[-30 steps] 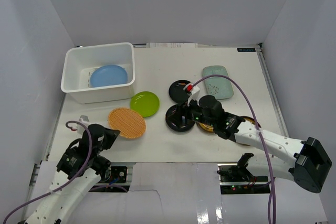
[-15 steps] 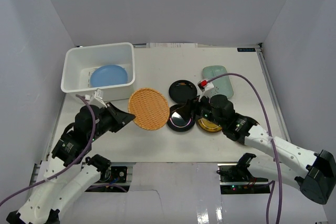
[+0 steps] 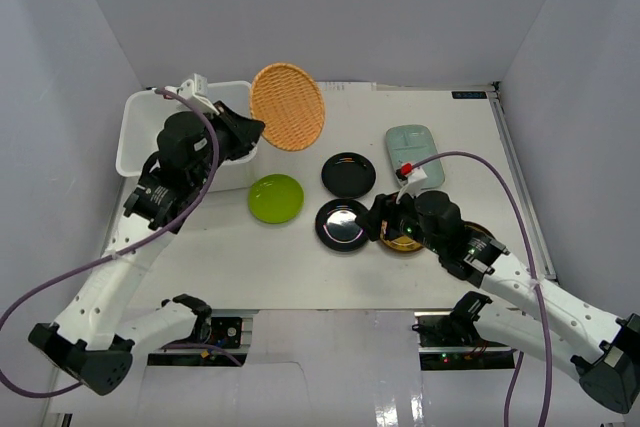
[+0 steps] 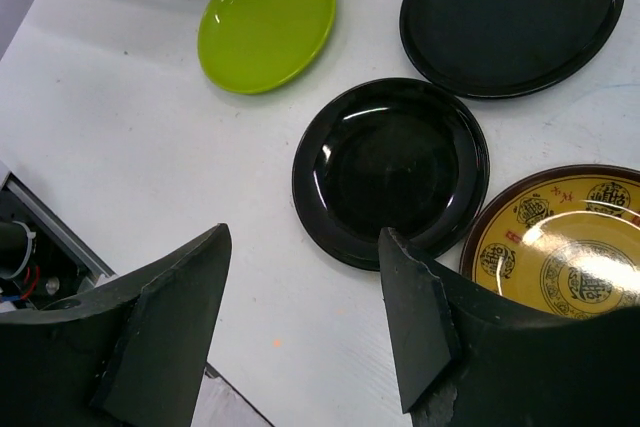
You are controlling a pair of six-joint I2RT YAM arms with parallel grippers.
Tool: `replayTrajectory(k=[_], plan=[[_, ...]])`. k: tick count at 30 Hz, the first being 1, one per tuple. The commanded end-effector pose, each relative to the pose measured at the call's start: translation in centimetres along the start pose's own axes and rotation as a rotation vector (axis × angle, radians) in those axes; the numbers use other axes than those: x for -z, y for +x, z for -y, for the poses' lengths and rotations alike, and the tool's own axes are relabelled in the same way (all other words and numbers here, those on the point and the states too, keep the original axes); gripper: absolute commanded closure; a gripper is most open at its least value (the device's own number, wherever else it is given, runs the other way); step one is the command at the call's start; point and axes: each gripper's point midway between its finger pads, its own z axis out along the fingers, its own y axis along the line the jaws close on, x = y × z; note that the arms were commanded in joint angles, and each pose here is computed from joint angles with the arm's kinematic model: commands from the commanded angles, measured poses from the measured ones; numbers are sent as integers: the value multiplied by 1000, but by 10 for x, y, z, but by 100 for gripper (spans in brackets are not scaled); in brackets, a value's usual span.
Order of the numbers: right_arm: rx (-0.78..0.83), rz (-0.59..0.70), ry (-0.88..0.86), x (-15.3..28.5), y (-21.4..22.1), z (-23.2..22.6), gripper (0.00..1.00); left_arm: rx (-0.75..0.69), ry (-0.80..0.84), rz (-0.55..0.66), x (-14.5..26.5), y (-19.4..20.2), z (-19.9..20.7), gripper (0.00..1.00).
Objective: Place the plates into the plastic bin on the countertop
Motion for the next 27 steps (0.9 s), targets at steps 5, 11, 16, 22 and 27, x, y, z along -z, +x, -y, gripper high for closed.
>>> replayTrajectory(k=[5, 11, 16, 22, 27], plan=[[5, 3, 9, 2, -1, 3, 33, -10, -189, 278, -4, -103, -69, 100], [11, -14, 8, 1, 5, 4, 33, 93, -275, 286, -8, -120, -138, 100], [18, -20, 14, 0, 9, 7, 33, 181, -327, 234, -11, -108, -191, 100], [24, -34, 12, -3, 7, 5, 33, 216, -422, 204, -20, -88, -232, 100], [22, -52, 32, -5, 14, 11, 33, 203, -476, 205, -26, -82, -255, 100]])
